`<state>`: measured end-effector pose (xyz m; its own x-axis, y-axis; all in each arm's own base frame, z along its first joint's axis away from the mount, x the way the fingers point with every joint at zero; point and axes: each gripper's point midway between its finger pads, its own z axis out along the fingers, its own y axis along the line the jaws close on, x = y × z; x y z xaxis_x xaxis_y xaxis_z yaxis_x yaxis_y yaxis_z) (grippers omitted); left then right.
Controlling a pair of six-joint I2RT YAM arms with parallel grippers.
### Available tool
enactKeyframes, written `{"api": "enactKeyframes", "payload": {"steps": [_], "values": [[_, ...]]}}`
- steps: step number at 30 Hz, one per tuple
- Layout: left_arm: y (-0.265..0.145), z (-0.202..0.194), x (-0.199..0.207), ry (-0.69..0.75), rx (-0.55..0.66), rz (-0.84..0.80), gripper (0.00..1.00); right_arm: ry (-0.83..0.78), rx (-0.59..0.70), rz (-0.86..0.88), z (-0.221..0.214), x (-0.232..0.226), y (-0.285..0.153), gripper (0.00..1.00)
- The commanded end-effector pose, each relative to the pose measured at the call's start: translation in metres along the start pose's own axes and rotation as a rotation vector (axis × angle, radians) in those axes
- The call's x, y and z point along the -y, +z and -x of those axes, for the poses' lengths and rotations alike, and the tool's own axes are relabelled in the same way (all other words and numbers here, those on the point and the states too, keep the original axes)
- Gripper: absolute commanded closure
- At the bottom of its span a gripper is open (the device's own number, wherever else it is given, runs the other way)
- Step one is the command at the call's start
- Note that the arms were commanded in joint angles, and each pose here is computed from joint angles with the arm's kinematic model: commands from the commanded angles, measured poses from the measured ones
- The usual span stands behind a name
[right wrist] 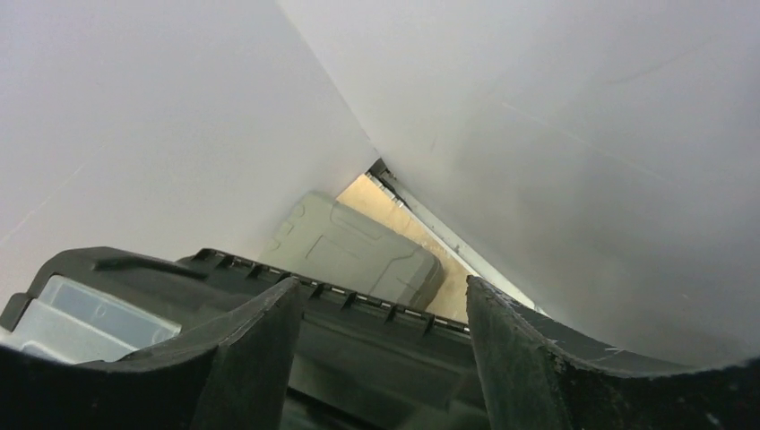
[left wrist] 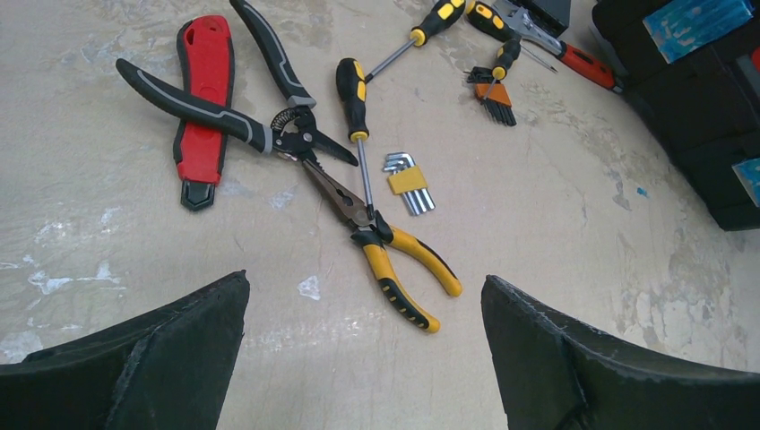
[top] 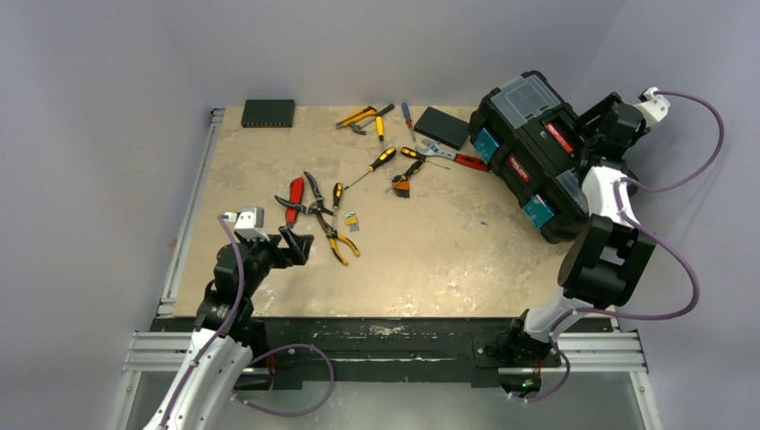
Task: Pack the tool kit
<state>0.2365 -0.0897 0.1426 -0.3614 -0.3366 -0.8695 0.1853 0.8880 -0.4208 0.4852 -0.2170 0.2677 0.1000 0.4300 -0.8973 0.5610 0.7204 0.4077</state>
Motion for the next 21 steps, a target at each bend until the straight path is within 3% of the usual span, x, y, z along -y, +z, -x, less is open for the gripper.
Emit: {"api": "enactKeyframes", "payload": {"steps": [1, 3, 8, 13, 17, 21], "values": [[0.000, 0.007, 0.002, 0.018, 0.032, -0.014, 0.03, -0.020, 0.089, 0.047, 0.036, -0.018, 0.009, 0.32], [0.001, 0.006, 0.002, 0.017, 0.030, -0.012, 0.03, 0.001, 0.031, 0.020, 0.027, -0.016, 0.012, 0.31], [0.002, 0.006, 0.001, 0.017, 0.026, -0.004, 0.03, 0.040, -0.232, -0.156, -0.032, 0.018, -0.004, 0.16], [0.001, 0.006, -0.001, 0.014, 0.023, 0.004, 0.03, 0.067, -0.438, -0.226, -0.099, 0.045, -0.037, 0.16], [0.001, 0.006, 0.000, 0.013, 0.024, 0.003, 0.03, 0.065, -0.508, -0.238, -0.141, 0.066, -0.066, 0.16], [0.001, 0.006, 0.001, 0.013, 0.024, -0.002, 0.03, 0.078, -0.584, -0.159, -0.161, 0.059, -0.088, 0.18]]}}
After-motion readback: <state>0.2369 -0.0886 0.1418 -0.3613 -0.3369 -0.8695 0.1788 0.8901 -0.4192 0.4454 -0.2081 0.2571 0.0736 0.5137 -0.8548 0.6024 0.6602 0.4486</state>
